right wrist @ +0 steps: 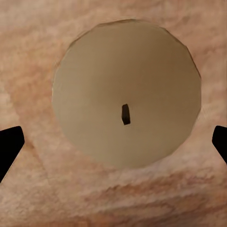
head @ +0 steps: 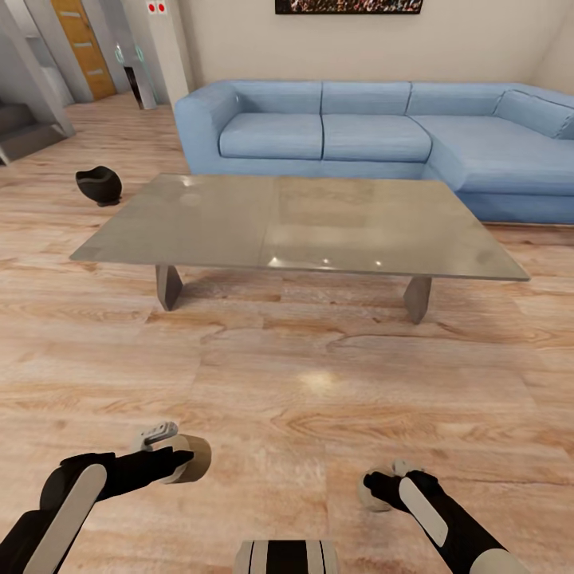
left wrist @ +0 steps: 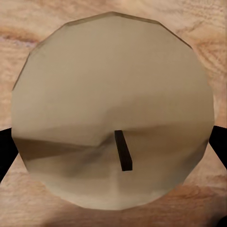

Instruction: Place each of the two pumpkins and all three candles from the living room inside a cabinet in the living room (use any cabinet), then make sure every cabinet is closed, and position the cauldron so it is next to a table in the living room.

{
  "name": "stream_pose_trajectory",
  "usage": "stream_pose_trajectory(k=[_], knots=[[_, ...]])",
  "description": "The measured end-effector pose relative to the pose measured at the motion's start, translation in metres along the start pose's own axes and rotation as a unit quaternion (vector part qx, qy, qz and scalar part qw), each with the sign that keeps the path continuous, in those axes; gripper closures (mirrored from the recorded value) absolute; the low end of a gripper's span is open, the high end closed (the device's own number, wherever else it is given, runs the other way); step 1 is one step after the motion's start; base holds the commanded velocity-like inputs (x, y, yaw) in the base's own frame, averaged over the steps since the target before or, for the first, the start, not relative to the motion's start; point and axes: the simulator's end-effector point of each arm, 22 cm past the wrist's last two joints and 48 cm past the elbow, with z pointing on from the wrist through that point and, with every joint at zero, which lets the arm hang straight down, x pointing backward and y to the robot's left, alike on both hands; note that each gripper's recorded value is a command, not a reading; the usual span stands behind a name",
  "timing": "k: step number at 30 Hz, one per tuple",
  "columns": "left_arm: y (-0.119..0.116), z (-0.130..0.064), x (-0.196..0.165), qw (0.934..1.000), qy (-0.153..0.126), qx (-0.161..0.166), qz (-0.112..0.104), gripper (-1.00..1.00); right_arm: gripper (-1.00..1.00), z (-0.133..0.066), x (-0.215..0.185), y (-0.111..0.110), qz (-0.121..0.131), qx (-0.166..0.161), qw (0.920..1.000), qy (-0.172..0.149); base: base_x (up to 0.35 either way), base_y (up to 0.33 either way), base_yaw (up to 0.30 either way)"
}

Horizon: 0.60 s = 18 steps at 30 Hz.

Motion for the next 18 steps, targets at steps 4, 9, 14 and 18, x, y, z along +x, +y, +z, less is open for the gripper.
stream_pose_trajectory(k=[4,9,14,18], knots=[[-0.0013,-0.0007,-0.0005,1.0,-0.001,0.001,0.001,1.0,-1.0,0.0,-0.0009,-0.0006,0.0,0.0,1.0,-0.002,0.093,0.0,0.0],[-0.0021,-0.0008,-0.0003,1.0,-0.001,0.002,0.002,1.0,-1.0,0.0001,-0.0012,-0.001,0.0,0.001,1.0,-0.002,0.116,0.0,0.0],[-0.0023,-0.0007,-0.0001,1.0,-0.001,0.002,0.002,1.0,-1.0,0.0001,-0.0015,-0.0018,0.001,0.001,1.0,-0.002,0.013,0.0,0.0],[0.0002,0.0037,0.0039,1.0,0.005,0.0,0.0,1.0,-1.0,0.0047,0.0031,-0.0045,0.001,0.004,1.0,0.003,0.001,0.0,0.0]])
